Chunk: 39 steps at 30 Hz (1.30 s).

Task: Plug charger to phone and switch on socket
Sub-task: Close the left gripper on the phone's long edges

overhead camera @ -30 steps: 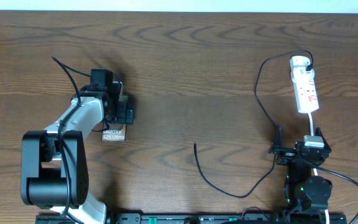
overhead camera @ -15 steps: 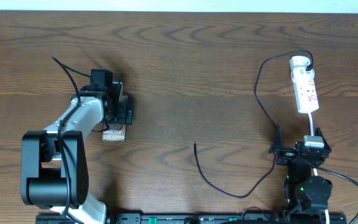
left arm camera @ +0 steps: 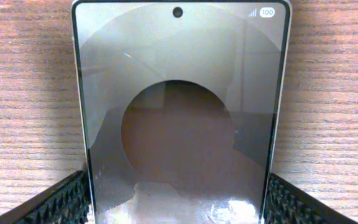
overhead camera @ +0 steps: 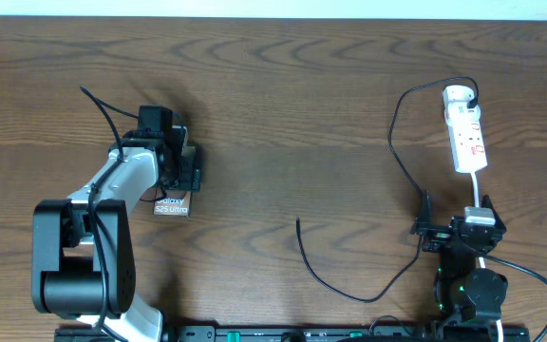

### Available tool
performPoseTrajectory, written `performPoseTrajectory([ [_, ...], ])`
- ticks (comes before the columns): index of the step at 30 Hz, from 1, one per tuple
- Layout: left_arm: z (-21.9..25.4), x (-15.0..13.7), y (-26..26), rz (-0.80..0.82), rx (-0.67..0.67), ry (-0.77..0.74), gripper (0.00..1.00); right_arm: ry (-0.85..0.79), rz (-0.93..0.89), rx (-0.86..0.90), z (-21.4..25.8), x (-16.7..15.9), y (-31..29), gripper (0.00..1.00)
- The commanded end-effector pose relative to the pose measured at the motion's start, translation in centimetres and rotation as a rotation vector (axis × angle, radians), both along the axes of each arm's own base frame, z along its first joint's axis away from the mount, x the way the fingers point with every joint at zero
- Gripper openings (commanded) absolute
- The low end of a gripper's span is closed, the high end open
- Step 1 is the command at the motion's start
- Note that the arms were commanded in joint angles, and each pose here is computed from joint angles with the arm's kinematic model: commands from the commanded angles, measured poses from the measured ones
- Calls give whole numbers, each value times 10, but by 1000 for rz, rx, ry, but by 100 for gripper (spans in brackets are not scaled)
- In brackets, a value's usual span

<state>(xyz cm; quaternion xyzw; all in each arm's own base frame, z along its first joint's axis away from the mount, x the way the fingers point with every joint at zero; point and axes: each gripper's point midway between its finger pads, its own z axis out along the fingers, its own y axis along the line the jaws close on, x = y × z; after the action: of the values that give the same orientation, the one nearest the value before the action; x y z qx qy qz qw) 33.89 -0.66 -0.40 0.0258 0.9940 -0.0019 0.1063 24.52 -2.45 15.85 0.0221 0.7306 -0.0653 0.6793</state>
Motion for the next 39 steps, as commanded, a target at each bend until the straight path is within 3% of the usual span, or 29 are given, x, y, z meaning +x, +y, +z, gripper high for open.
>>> performPoseTrajectory([
  [1,-23,-21,5,11,20,98,82,0,2,-9,0,0,1,99],
  [7,-23,-22,5,11,20,101,81,0,2,-9,0,0,1,99],
  [10,-23,-22,5,11,20,101,74,0,2,-9,0,0,1,99],
  [27,-23,-22,5,11,20,101,70,0,2,-9,0,0,1,99],
  [30,-23,-22,5,11,20,101,65,0,2,-9,0,0,1,99],
  [39,-23,-21,5,12,20,97,30,0,2,-9,0,0,1,99],
])
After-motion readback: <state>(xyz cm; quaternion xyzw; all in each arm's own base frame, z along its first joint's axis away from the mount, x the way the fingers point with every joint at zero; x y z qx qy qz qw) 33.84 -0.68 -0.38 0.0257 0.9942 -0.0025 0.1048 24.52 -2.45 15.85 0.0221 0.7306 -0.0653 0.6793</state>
